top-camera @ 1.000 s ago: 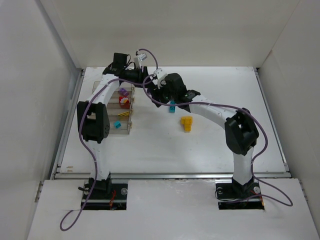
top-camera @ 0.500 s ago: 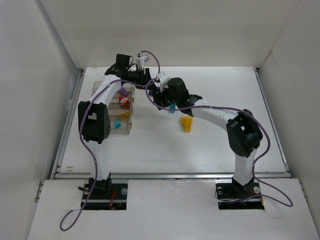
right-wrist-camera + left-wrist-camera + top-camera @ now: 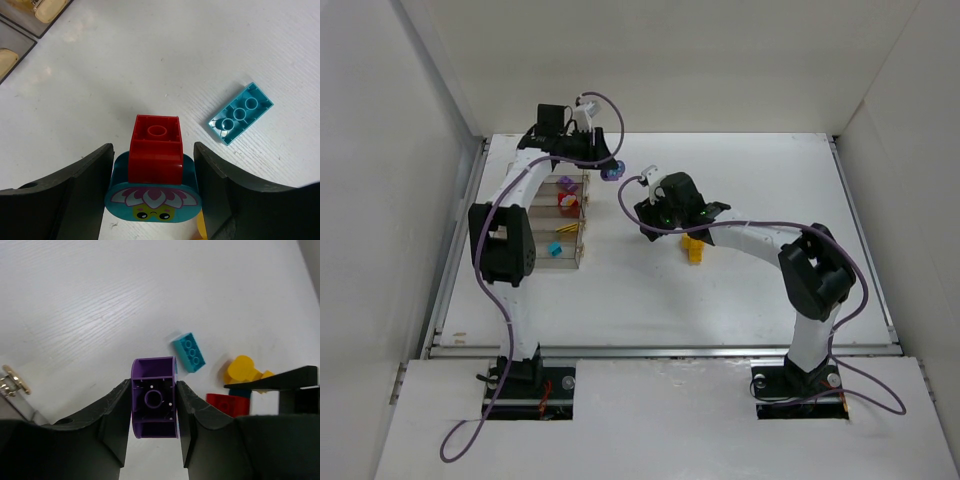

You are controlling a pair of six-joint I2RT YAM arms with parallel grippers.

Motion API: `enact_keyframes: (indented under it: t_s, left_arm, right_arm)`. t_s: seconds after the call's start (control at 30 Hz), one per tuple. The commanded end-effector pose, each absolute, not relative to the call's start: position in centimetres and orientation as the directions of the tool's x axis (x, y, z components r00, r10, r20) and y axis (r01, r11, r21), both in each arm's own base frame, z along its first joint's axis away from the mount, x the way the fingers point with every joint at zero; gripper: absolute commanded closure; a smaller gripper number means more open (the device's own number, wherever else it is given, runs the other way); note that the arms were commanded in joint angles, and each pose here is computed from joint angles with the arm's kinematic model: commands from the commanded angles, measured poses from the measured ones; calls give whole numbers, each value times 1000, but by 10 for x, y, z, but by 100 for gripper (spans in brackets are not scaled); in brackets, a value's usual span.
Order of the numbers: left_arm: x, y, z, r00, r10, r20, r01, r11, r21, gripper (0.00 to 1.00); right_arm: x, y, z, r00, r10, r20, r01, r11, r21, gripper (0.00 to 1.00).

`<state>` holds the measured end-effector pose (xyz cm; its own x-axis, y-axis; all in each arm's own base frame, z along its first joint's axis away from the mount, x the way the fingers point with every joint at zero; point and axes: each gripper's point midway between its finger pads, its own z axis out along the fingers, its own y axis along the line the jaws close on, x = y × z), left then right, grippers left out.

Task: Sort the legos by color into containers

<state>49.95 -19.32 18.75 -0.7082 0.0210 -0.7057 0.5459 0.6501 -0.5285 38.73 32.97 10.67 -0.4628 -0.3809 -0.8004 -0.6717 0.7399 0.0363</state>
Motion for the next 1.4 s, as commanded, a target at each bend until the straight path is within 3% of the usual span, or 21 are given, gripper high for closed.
enact_keyframes:
  t_s: [0.0, 0.07, 0.17, 0.37, 0.73, 1.23, 1.37]
  left_arm:
    - [510, -177, 237, -566, 60, -822, 580, 737, -346, 100]
    - [528, -140, 233, -519, 103, -848, 460, 870, -176, 100]
    - [539, -86, 254, -424, 205, -882, 281, 956, 88, 100]
    - [529, -49, 239, -411, 380, -829, 238, 922, 305, 100]
    - [563, -42, 183, -485, 427, -763, 281, 903, 326, 100]
    - [582, -41, 159, -470, 453, -758, 302, 889, 345, 100]
    - [580, -38, 146, -498, 465, -732, 313, 884, 348, 89]
  right_arm:
    - [393, 341, 147, -405, -317, -858, -670, 741, 43, 100]
    - [393, 341, 147, -405, -317, -858, -670, 741, 43, 100]
    - [395, 341, 156, -392, -306, -867, -665, 746, 37, 100]
    - [396, 341, 151, -398, -311, -863, -665, 746, 38, 100]
    - [398, 343, 150, -393, -319, -862, -668, 743, 30, 100]
    - [395, 340, 144, -405, -329, -853, -668, 744, 30, 100]
    - [394, 339, 142, -411, -334, -848, -668, 744, 31, 100]
